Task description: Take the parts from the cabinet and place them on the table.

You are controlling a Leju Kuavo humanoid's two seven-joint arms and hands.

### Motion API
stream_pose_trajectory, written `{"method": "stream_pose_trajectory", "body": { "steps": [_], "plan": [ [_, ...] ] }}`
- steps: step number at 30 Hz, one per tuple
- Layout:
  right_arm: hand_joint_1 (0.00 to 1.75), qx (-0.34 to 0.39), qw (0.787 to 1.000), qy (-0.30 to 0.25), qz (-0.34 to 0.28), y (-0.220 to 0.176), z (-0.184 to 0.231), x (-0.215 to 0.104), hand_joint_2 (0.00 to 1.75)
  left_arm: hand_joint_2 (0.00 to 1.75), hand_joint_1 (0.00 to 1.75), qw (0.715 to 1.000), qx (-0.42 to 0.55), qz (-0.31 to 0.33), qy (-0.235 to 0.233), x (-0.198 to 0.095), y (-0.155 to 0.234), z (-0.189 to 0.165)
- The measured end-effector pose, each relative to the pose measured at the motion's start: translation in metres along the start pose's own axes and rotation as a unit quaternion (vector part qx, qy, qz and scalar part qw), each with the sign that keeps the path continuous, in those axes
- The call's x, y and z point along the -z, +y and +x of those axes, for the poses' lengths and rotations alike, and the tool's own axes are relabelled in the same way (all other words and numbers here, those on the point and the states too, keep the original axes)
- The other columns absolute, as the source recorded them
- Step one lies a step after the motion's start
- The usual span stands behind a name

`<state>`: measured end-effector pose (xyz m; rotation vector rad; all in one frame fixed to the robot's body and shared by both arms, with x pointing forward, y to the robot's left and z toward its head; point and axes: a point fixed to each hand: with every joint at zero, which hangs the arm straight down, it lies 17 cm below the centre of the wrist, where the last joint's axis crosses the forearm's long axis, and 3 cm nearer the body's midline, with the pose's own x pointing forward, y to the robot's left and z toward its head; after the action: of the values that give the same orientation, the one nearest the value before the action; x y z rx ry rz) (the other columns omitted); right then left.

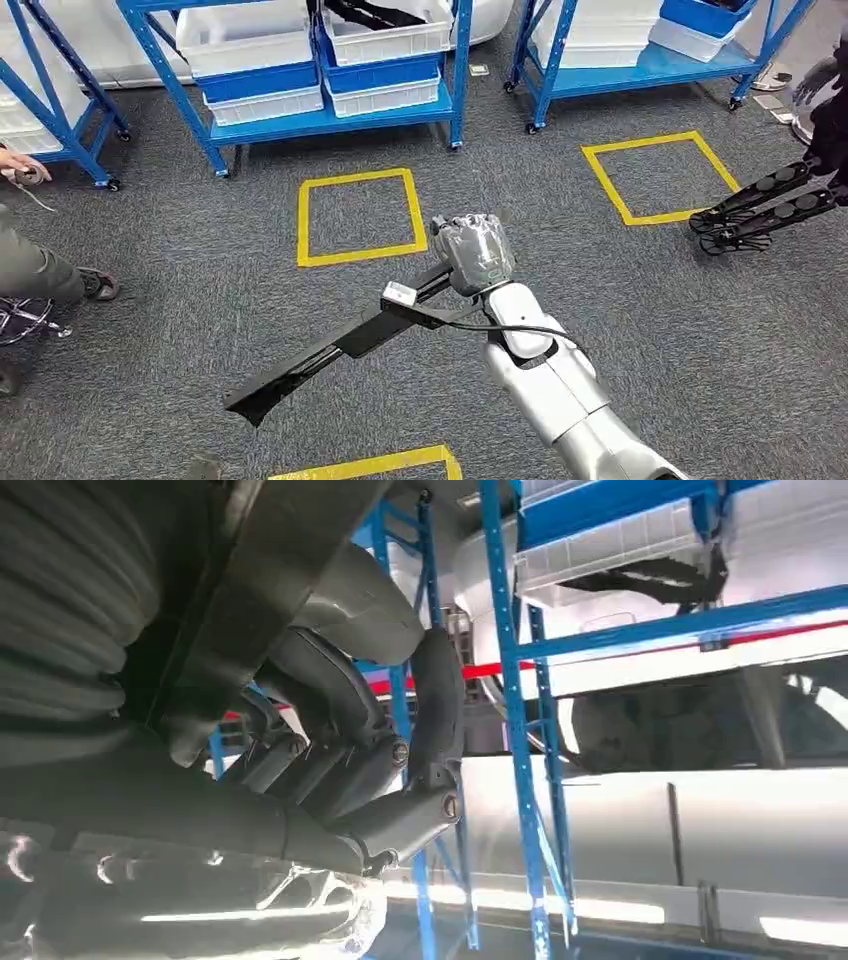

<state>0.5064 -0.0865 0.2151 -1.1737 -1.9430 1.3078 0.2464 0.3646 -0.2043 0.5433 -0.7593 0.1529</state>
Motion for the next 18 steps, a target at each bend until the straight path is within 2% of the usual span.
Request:
{"method": "stream_pose_trajectory", "body": {
  "steps": [9, 18],
  "plan": [
    [1.71, 0.033, 0.999, 0.003, -0.007, -0.0042, 0.0038, 0.0036, 1.75, 1.75, 0.00, 1.000, 0.003, 0.002, 0.002, -0.0004, 0.0032, -0.0042],
    [1.71, 0.037, 0.999, 0.004, -0.011, -0.0071, 0.0041, 0.0062, 1.75, 1.75, 0.00, 1.000, 0.002, 0.008, 0.005, 0.0001, 0.0069, -0.0066]
  ]
}}
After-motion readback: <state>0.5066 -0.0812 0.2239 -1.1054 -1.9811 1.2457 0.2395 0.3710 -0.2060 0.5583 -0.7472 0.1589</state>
